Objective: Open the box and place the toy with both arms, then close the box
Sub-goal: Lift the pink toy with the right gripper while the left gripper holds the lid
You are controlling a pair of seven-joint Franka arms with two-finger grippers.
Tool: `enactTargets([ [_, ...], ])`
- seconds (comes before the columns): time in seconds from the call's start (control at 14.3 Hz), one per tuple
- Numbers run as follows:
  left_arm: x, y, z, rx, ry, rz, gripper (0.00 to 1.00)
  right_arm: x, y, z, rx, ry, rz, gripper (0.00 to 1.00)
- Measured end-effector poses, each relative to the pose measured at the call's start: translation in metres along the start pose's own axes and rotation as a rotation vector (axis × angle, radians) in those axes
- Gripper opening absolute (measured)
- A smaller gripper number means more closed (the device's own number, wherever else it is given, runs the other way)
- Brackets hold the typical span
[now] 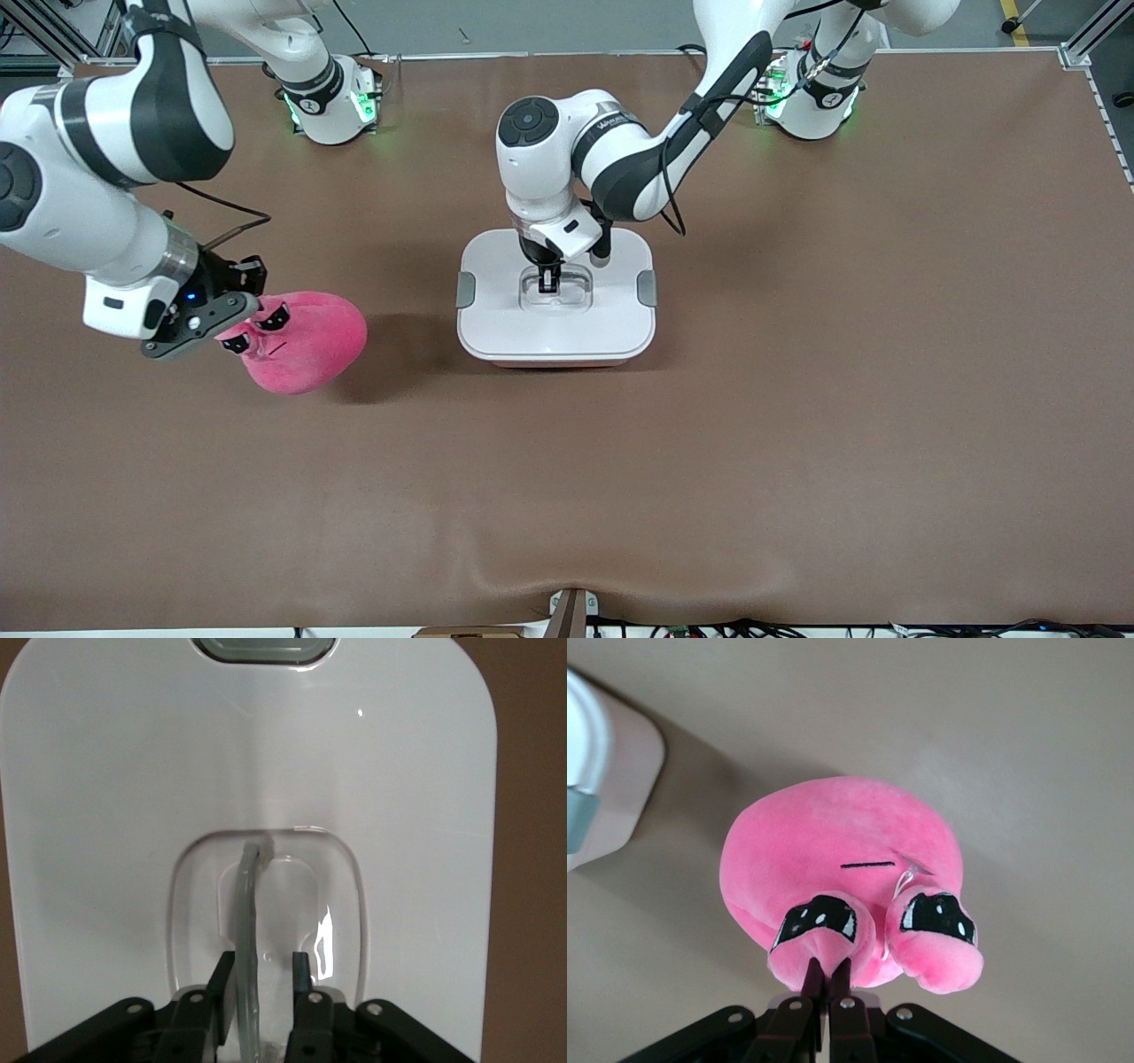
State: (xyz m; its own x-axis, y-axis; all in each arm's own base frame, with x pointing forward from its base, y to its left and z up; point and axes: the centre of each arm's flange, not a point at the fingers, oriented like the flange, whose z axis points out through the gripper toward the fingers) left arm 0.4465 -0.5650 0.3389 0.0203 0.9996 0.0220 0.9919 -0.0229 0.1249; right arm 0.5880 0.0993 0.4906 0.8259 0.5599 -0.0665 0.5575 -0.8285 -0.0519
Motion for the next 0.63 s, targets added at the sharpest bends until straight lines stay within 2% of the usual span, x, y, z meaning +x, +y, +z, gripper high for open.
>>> enactTargets([
  [0.14, 0.000, 0.000, 0.000, -0.001, -0.001, 0.000, 0.06, 0.006, -0.012, -0.005, -0.005, 0.007, -0.067, 0.05],
  [0.63, 0.000, 0.001, -0.001, -0.002, -0.002, -0.001, 0.07, 0.006, -0.017, -0.026, -0.001, 0.009, -0.277, 0.05],
])
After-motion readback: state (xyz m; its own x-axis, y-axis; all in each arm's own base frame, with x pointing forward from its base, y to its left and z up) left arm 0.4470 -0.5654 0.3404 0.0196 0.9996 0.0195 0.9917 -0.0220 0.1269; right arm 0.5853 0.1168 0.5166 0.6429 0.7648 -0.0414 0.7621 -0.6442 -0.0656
